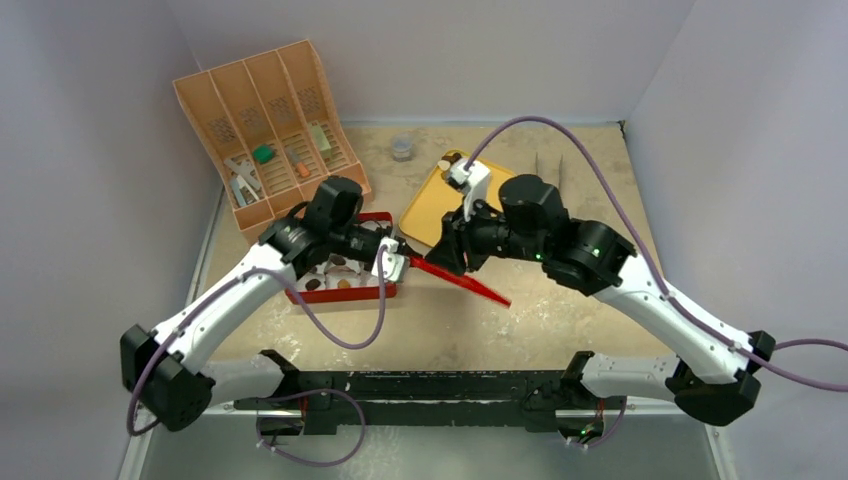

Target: Pack the chocolate

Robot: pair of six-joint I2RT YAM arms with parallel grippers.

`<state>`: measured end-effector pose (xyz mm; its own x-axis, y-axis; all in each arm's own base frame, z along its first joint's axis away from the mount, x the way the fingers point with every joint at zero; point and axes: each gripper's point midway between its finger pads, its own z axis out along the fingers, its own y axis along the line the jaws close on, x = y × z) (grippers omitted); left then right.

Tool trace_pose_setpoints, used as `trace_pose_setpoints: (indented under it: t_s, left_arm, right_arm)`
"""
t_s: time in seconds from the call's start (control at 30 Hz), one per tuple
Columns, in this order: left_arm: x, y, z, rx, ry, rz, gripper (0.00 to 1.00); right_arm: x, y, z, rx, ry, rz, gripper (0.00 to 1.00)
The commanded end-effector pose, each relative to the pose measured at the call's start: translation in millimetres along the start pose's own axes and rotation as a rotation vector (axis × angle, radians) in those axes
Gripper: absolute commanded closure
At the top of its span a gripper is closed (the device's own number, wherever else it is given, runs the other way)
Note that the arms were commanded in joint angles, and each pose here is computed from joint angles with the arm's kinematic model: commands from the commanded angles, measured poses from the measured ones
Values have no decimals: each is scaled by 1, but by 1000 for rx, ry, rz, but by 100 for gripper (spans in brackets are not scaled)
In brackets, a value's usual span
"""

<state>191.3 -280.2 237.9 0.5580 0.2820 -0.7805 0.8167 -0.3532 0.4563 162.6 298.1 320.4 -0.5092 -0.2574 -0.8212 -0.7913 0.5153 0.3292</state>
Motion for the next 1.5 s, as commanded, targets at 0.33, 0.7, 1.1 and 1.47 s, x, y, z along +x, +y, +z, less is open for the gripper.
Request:
trace_pose_setpoints:
  t_s: [0.33, 0.7, 1.1, 1.47]
  left_arm:
    - [-66, 145, -111, -1072, -411, -548, 100]
    - [-103, 141, -221, -1465, -1107, -850, 100]
    - [-113, 122, -252, -1425, -1468, -1027, 100]
    - [-107, 116, -250, -1422, -1486, -1068, 100]
  right_arm:
    - [-131, -47, -89, 341, -770, 132, 7]
    - [-152, -86, -44, 211, -709, 272, 5]
    - [-181, -86, -22, -318, -836, 648, 20]
    - [-212, -66, -6, -597, -816, 622, 43]
